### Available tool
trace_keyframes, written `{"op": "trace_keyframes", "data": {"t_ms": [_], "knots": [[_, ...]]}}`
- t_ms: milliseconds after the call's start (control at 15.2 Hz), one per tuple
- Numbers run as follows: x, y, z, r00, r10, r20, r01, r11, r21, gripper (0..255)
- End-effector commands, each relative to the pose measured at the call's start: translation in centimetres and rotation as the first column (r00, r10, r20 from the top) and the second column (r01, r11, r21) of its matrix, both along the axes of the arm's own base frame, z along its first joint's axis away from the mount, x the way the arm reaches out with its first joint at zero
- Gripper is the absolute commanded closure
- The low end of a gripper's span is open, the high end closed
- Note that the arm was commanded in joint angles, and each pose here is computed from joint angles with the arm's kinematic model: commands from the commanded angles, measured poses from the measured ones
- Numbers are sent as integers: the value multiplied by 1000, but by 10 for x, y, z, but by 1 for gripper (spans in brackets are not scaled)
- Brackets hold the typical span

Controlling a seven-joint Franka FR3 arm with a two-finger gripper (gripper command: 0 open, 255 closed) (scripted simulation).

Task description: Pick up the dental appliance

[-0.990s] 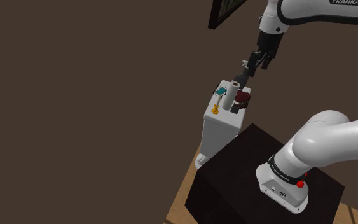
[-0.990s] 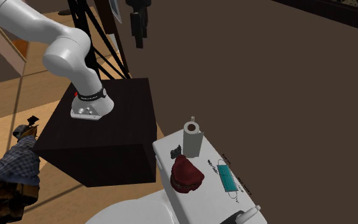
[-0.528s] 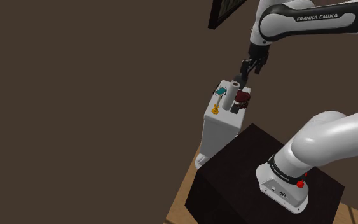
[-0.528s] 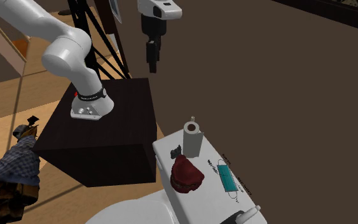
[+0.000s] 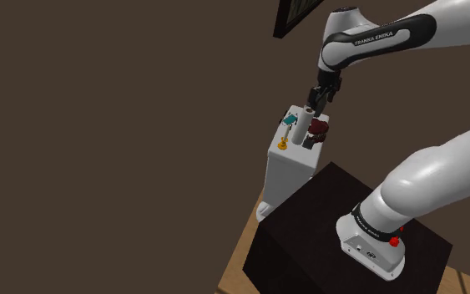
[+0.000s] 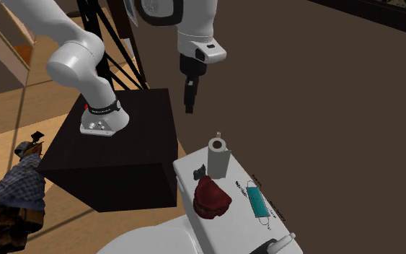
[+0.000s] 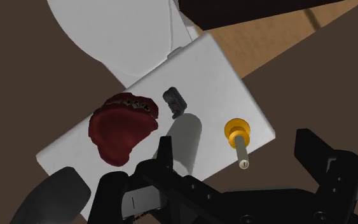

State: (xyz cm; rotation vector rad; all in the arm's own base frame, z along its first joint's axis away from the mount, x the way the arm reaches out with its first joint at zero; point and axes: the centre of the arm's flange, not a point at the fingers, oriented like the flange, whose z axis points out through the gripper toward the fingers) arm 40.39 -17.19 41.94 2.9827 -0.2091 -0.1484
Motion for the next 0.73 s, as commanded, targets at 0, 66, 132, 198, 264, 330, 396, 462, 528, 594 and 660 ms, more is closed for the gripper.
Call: {"op": "trace_keyframes", "data": {"t_ms": [0, 66, 132, 198, 264, 330, 396, 462, 528, 594, 660], "knots": [[10, -18, -19, 1000, -8, -2, 8, 1000, -11, 0], [15, -26, -28, 1000, -13, -3, 13, 1000, -16, 0], [20, -34, -36, 1000, -18, -5, 17, 1000, -20, 0], [25, -43, -45, 1000, -22, -6, 22, 999, -25, 0], [30, -51, -53, 1000, -27, -7, 26, 999, -30, 0], [35, -60, -62, 999, -31, -9, 31, 999, -35, 0], [40, -68, -70, 999, -36, -10, 35, 999, -40, 0], [45, -77, -78, 999, -40, -11, 40, 998, -45, 0], [49, -86, -87, 999, -45, -13, 44, 998, -50, 0], [54, -95, -95, 999, -49, -14, 49, 997, -54, 0], [59, -103, -103, 998, -54, -15, 53, 997, -59, 0]]}}
